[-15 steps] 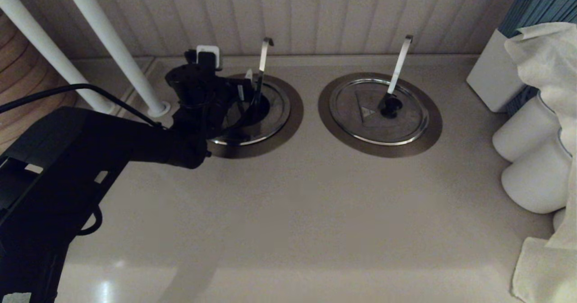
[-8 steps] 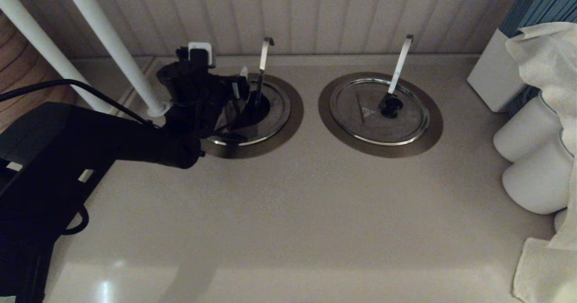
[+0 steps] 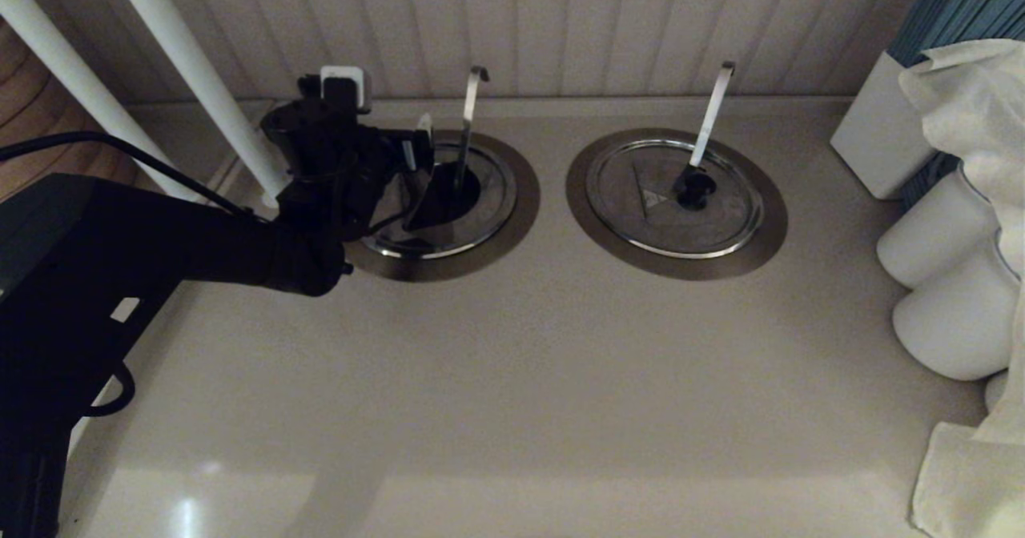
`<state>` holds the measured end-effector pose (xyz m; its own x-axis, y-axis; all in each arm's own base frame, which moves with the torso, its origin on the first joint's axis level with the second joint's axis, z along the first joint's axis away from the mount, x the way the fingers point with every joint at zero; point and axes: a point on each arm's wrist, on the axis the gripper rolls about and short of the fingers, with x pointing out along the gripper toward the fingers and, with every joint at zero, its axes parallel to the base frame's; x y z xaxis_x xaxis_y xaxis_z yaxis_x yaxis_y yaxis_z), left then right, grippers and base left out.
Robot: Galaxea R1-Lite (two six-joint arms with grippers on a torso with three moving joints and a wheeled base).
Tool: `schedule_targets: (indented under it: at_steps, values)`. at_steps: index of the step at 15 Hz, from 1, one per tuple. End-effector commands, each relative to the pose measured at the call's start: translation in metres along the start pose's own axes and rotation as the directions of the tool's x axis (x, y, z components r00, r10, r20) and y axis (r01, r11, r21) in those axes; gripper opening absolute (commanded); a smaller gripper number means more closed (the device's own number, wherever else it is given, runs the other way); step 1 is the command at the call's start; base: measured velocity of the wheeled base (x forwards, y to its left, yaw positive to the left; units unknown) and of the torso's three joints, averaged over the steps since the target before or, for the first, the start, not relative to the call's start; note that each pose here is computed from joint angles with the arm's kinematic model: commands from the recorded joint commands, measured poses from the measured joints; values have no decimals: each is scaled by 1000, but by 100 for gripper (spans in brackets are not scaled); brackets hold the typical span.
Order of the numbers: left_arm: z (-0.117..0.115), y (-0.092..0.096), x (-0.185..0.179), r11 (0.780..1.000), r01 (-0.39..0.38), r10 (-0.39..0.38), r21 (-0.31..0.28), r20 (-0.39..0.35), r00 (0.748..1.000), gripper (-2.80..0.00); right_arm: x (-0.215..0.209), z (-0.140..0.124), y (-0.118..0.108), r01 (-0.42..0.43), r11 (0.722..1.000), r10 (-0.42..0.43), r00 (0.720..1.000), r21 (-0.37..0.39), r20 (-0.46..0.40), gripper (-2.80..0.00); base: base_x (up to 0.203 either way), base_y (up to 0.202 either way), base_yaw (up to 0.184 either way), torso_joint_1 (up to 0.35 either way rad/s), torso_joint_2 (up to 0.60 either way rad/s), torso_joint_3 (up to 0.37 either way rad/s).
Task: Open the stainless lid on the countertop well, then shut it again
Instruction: Open the lid
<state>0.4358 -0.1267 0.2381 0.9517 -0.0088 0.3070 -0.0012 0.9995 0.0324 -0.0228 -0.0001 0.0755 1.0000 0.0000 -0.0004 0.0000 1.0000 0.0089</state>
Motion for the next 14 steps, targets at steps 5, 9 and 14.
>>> schedule_targets:
  at_steps: [5,9,14]
  values:
    - [7,15,4,999,-34,34,2,28,999,0,0,0,0,0,1000,0,1000,0,0,-280,0,0,0,0,0,0]
    - [9,25,7,998,-56,56,4,38,998,0,0,0,0,0,1000,0,1000,0,0,-280,0,0,0,0,0,0]
    - [12,23,7,999,-52,53,-11,42,998,0,0,0,0,0,1000,0,1000,0,0,-280,0,0,0,0,0,0]
